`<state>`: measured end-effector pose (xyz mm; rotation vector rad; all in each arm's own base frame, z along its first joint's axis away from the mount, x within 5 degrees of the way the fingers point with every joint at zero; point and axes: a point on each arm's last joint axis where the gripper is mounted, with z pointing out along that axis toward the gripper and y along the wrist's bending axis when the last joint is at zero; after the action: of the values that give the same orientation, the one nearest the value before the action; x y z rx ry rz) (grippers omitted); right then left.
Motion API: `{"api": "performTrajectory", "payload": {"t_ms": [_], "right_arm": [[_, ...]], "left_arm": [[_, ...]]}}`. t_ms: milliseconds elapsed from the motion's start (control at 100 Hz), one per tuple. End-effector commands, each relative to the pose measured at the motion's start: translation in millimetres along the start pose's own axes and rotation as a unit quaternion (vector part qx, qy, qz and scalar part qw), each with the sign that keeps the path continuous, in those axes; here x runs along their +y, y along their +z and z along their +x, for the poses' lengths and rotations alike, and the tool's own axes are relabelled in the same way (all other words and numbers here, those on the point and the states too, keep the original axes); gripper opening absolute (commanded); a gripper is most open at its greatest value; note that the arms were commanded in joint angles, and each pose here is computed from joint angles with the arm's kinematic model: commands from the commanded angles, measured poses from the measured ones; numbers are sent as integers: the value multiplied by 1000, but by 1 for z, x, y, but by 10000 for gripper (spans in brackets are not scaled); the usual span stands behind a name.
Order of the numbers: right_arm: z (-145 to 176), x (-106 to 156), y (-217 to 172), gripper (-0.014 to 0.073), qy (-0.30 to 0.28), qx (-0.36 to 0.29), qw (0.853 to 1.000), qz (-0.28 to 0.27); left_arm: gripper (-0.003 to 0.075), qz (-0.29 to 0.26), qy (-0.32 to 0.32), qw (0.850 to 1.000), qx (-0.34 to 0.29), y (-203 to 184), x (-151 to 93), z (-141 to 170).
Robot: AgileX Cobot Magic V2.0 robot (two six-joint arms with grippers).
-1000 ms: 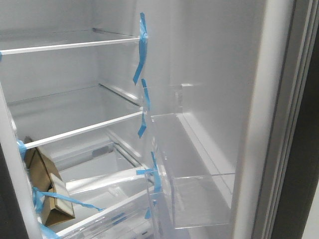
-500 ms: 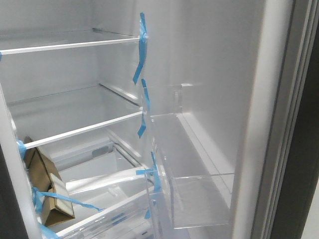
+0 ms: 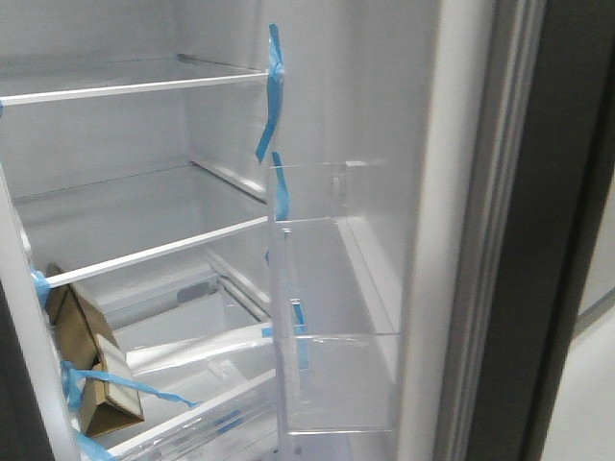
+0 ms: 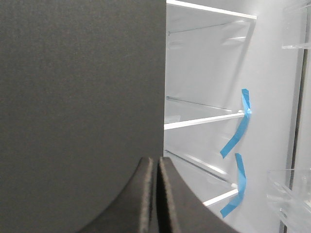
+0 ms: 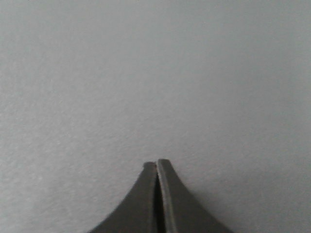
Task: Close fridge door
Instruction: 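Push the fridge door closed with the right gripper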
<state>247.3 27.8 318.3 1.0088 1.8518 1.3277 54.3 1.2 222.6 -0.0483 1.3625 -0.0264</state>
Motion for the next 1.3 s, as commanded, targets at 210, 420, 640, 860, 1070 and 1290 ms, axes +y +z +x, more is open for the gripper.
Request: {"api": "performTrajectory", "payload": {"t_ms": [210, 420, 640, 860, 1070, 1290], "right_arm": [[4, 37, 8, -73, -28, 96, 993, -64], [9, 53, 22, -73, -50, 127, 987, -79], [16, 60, 31, -73, -61, 135, 985, -85], [30, 52, 52, -73, -46, 160, 984, -68], [39, 41, 74, -73, -43, 182, 981, -53], [38, 42, 79, -73, -64, 175, 979, -80]], "left_arm": [[-20, -1, -2, 1000, -30, -2, 1, 4], [-20, -1, -2, 1000, -30, -2, 1, 4], [-20, -1, -2, 1000, -30, -2, 1, 4], [-20, -1, -2, 1000, -30, -2, 1, 4], [-20, -1, -2, 1000, -30, -2, 1, 4], [-20, -1, -2, 1000, -30, -2, 1, 4]]}}
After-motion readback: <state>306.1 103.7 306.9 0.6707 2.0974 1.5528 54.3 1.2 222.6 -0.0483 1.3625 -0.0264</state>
